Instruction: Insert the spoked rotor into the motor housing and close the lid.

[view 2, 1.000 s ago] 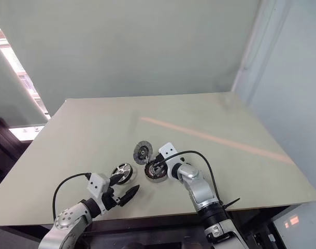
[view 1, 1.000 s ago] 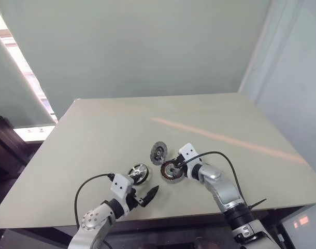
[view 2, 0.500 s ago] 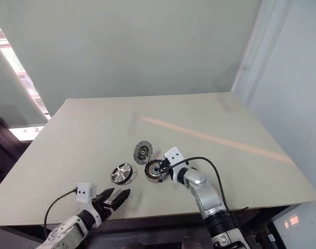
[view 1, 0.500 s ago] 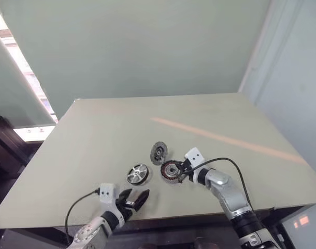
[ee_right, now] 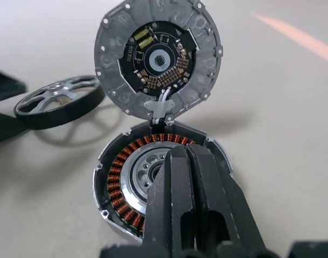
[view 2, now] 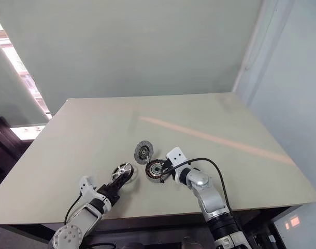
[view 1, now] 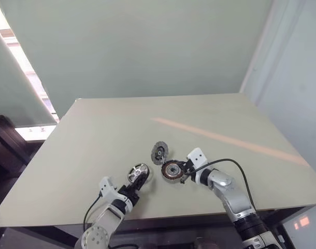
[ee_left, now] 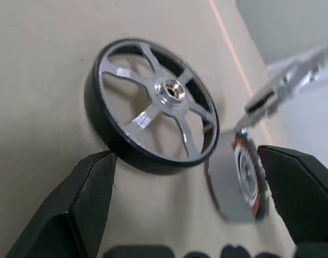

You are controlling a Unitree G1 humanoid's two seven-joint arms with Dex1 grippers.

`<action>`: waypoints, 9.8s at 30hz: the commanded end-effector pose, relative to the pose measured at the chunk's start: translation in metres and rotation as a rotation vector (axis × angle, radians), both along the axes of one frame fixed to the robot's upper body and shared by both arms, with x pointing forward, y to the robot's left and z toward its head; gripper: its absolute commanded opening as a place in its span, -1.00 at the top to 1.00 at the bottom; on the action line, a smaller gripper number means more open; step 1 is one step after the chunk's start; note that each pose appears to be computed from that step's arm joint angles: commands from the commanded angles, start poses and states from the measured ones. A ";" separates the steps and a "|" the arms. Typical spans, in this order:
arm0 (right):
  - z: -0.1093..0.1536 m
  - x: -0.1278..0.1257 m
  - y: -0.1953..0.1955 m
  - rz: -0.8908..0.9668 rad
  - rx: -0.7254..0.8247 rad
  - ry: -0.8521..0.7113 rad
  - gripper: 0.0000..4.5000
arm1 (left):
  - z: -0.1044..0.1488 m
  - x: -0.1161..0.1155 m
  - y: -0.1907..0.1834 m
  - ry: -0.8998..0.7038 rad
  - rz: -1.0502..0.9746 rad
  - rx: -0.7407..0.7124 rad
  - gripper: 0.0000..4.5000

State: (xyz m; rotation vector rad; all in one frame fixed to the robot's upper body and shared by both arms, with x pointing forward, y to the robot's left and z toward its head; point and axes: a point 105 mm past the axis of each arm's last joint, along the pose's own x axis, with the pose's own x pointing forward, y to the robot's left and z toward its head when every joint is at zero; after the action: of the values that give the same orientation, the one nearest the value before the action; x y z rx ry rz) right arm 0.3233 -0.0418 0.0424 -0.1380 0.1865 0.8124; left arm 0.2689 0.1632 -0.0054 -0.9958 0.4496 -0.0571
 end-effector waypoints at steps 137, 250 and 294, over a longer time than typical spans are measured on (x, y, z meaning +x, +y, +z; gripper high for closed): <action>0.010 -0.014 -0.042 -0.171 0.140 0.030 1.00 | 0.075 0.007 -0.054 -0.439 -0.567 0.476 -0.99; 0.017 -0.017 0.031 0.747 -0.771 -0.161 0.99 | 0.048 -0.010 0.020 -0.425 -0.529 0.761 -1.00; 0.014 -0.050 0.098 0.533 -0.526 0.004 0.99 | 0.036 -0.030 0.025 -0.334 -0.567 0.760 -1.00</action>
State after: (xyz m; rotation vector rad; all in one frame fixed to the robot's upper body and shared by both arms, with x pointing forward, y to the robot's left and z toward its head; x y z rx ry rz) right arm 0.2663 0.0463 0.0342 -0.7011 0.4764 1.2843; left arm 0.2344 0.1939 0.0161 -0.1080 0.4367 -0.4927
